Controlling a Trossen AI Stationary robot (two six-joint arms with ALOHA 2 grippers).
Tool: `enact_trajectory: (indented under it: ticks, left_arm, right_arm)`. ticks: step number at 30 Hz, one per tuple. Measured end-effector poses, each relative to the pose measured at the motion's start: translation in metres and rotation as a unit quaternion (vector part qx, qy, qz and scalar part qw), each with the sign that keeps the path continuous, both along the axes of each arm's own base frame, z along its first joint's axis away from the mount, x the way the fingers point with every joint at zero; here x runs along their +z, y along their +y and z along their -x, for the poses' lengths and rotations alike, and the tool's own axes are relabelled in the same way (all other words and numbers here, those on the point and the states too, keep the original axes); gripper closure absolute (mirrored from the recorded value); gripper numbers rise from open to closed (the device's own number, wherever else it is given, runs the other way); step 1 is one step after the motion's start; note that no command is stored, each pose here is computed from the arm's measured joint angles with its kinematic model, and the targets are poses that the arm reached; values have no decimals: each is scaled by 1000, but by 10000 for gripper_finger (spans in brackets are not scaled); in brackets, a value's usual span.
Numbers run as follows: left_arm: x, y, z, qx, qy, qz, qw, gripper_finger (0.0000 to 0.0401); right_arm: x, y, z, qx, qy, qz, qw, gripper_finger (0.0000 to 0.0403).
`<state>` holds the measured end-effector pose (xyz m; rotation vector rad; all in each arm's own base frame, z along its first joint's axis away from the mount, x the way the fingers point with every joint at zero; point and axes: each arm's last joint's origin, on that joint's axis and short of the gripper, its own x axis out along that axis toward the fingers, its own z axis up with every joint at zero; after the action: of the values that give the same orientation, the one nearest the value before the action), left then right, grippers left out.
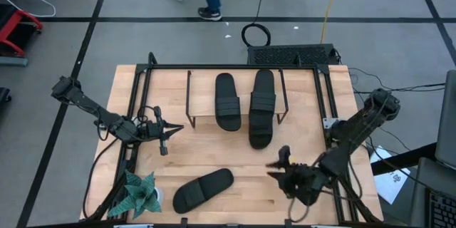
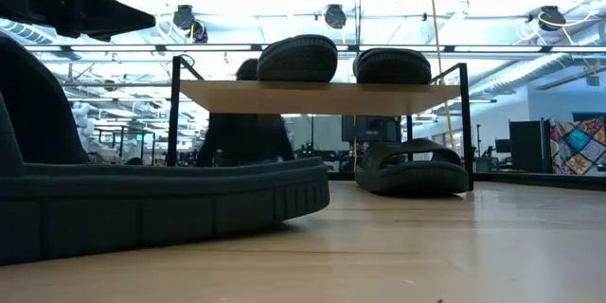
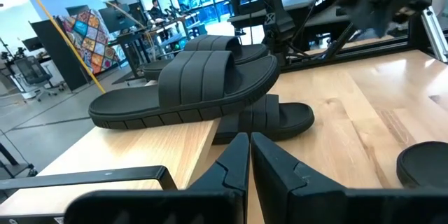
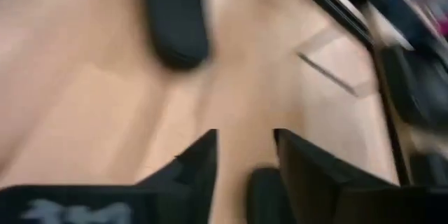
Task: Pick and place slides into the shelf
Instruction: Put the black slide under the shelf
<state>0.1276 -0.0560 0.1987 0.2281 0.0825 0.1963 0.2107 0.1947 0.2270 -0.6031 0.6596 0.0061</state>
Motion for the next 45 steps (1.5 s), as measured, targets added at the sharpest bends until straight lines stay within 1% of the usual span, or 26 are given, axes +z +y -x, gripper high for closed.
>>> enact_trajectory:
  ticks: [3,4,5,6,8,10,11,15,16,17,19,20,22,26,29,32,36,37,40,41,43,45]
  left_arm:
    - [0,0,0,0,0,0,1000,377]
    - [0,0,0,0,0,0,1000,377]
    - [0,0,0,0,0,0,1000,377]
    - [0,0,0,0,0,-1,1000,377]
    - [0,0,0,0,0,-1,1000,377]
    - [0,0,0,0,0,0,1000,377]
    - [0,0,0,0,0,0,1000,377]
    - [0,0,0,0,0,2,1000,377]
    - [0,0,0,0,0,2,1000,377]
    - [0,0,0,0,0,2,1000,377]
    - [0,0,0,0,0,2,1000,377]
    - [0,0,0,0,0,2,1000,377]
    - [0,0,0,0,0,1,1000,377]
    - [-1,0,0,0,4,-1,1000,377]
    - [-2,0,0,0,7,-3,1000,377]
    - [-2,0,0,0,10,-5,1000,377]
    - [-2,0,0,0,10,-5,1000,377]
    - [-2,0,0,0,11,-6,1000,377]
    - [-2,0,0,0,10,-6,1000,377]
    - [-2,0,0,0,10,-6,1000,377]
    - [-2,0,0,0,10,-6,1000,377]
    - [-2,0,0,0,10,-6,1000,377]
  right_arm:
    - [4,9,2,93,-1,-10,996,346]
    - [4,10,1,126,-10,-20,992,371]
    - [4,8,1,161,-17,-35,986,386]
    - [4,6,-2,197,-26,-59,978,393]
    - [2,-3,-5,255,-37,-113,960,393]
    - [-4,-16,-7,272,-45,-146,950,396]
    - [-7,-22,-8,270,-47,-154,949,399]
    - [-20,-46,-16,238,-50,-160,957,400]
    - [-20,-52,-19,227,-56,-169,958,400]
    - [-19,-57,-21,224,-65,-184,955,401]
    - [-14,-68,-23,242,-86,-212,943,402]
    - [-11,-73,-23,253,-95,-222,937,402]
    - [-6,-85,-19,259,-105,-233,931,402]
    - [15,-108,0,219,-175,-225,933,402]
    - [28,-118,24,194,-222,-209,932,402]
    - [38,-124,49,157,-266,-212,927,403]
    - [34,-123,74,134,-279,-212,927,403]
    - [30,-122,77,123,-278,-206,930,403]
    - [14,-124,85,75,-260,-170,948,403]
    - [8,-125,87,69,-251,-162,952,403]
    - [1,-127,91,70,-251,-165,951,403]
    - [-4,-127,93,81,-261,-178,945,403]
